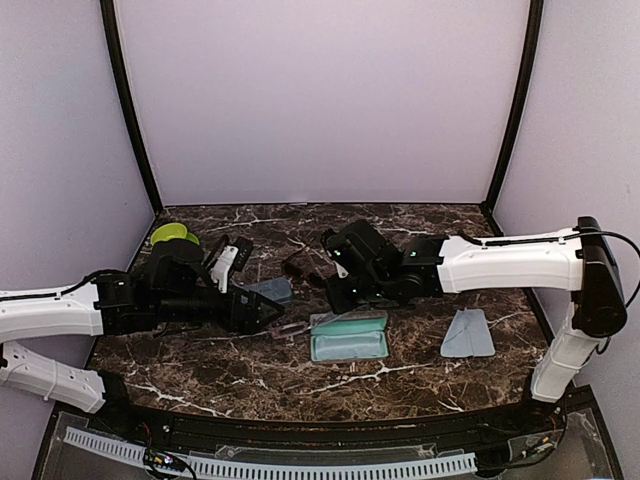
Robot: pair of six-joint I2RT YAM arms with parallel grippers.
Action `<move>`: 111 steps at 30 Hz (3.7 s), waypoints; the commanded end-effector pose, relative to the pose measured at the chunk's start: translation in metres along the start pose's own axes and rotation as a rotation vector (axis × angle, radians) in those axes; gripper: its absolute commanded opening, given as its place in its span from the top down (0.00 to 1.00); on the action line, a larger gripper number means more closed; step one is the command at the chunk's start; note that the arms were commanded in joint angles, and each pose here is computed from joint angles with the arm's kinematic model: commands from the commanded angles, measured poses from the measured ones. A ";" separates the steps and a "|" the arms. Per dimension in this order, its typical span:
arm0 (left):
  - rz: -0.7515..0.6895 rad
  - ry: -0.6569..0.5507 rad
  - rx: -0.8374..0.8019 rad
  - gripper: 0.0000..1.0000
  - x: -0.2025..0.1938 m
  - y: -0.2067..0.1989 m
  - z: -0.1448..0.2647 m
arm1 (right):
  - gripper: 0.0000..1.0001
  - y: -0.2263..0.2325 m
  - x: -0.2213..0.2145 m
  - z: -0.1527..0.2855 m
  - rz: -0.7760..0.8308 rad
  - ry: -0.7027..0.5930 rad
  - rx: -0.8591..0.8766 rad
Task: Organize the sunglasses
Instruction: Close the right temple of the sunglasses on the sunglasses.
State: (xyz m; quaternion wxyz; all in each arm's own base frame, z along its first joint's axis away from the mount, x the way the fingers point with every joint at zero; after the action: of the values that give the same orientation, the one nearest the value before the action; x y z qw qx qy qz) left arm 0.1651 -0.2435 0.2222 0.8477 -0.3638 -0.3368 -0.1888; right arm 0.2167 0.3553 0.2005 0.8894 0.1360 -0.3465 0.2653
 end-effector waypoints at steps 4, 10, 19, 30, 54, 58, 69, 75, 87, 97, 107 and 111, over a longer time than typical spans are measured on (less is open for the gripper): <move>-0.061 0.020 0.002 0.10 -0.005 -0.001 -0.005 | 1.00 0.002 0.008 0.003 -0.008 -0.035 0.024; -0.084 0.040 -0.003 0.09 -0.008 -0.004 -0.009 | 1.00 0.002 0.008 0.002 -0.007 -0.031 0.025; -0.149 0.097 -0.057 0.10 -0.014 -0.016 -0.019 | 1.00 0.003 0.009 0.000 -0.003 -0.027 0.027; -0.217 0.175 -0.116 0.11 -0.026 -0.026 -0.031 | 1.00 0.001 0.010 -0.001 -0.009 -0.029 0.007; -0.315 0.108 -0.009 0.10 -0.023 -0.016 -0.032 | 1.00 -0.001 0.001 0.003 -0.073 -0.029 0.095; -0.358 0.060 -0.011 0.07 -0.020 -0.015 -0.023 | 1.00 0.000 -0.001 0.001 -0.069 -0.020 0.101; -0.423 0.118 -0.094 0.01 -0.027 -0.025 -0.032 | 1.00 0.000 -0.001 0.002 -0.076 -0.021 0.106; -0.425 0.135 -0.127 0.06 -0.030 -0.029 -0.037 | 1.00 -0.001 -0.002 0.002 -0.075 -0.019 0.102; -0.466 0.191 -0.149 0.20 -0.037 -0.036 -0.048 | 1.00 -0.002 -0.002 0.001 -0.086 -0.017 0.096; -0.493 0.225 -0.141 0.30 -0.047 -0.036 -0.055 | 1.00 -0.008 -0.002 -0.001 -0.130 -0.018 0.096; -0.492 0.215 -0.135 0.38 -0.049 -0.034 -0.058 | 1.00 -0.014 -0.004 -0.003 -0.166 -0.009 0.112; -0.500 0.214 -0.172 0.40 -0.050 -0.037 -0.057 | 1.00 -0.017 -0.004 -0.003 -0.184 -0.009 0.126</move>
State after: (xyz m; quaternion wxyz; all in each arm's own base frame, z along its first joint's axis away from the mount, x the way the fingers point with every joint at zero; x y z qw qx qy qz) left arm 0.1399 -0.3005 0.1693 0.7923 -0.2930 -0.3037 -0.4407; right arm 0.2178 0.3420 0.1748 0.9087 0.1857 -0.2923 0.2332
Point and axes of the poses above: each gripper's point midway between its finger pads, its own z axis back along the fingers, its own y axis along the line the jaws close on, x = y × z, the point moved 7 cm from there along z, back along the fingers, and after that the axes turned 3 degrees about z, right-handed, at the moved point
